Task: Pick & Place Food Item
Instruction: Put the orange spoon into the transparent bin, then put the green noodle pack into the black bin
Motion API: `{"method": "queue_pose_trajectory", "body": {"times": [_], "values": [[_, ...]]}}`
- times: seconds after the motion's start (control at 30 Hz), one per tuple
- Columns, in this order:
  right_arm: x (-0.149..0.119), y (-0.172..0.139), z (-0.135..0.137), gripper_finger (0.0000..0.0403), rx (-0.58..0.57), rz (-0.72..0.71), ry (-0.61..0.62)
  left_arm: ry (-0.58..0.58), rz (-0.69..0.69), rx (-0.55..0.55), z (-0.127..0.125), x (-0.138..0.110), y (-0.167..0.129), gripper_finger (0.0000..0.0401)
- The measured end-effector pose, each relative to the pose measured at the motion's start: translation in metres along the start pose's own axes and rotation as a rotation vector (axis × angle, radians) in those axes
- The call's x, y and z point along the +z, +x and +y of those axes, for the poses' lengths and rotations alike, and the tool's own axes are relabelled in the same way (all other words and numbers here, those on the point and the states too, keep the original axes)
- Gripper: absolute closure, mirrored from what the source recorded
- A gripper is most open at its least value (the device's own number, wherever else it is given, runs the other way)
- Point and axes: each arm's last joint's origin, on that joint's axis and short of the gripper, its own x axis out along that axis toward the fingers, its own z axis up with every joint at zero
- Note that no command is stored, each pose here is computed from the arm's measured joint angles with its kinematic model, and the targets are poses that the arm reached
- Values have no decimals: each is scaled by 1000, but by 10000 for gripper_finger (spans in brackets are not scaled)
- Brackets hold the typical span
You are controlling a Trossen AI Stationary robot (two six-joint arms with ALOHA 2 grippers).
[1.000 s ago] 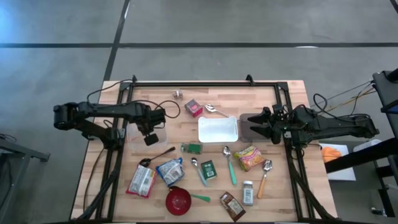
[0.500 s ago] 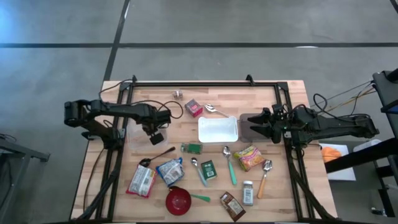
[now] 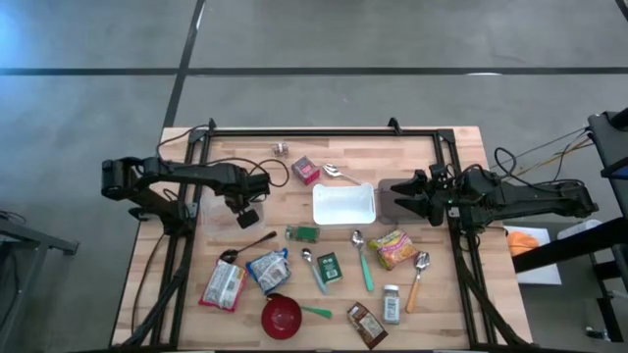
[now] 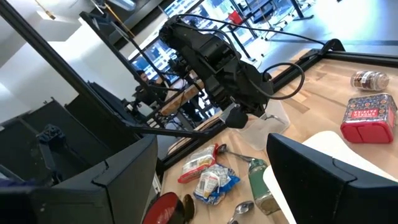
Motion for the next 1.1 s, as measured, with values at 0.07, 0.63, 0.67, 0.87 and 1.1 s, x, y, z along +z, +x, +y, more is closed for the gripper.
{"method": "queue_pose_trajectory", "body": {"times": [0.07,0.63,0.67,0.87,1.1], "values": [[0,0,0,102,0,0,0,-11,5,2,0,-1,0,401],[0,0,0,102,-1,1,-4,-8,70,-8,1,-6,0,225],[0,0,0,102,-1,1,-4,-6,76,-15,1,-7,-1,213],[0,0,0,102,-1,1,-4,-8,57,-26,0,-1,-12,164],[0,0,0,102,-1,1,-3,-9,53,-35,0,5,-28,120]]}}
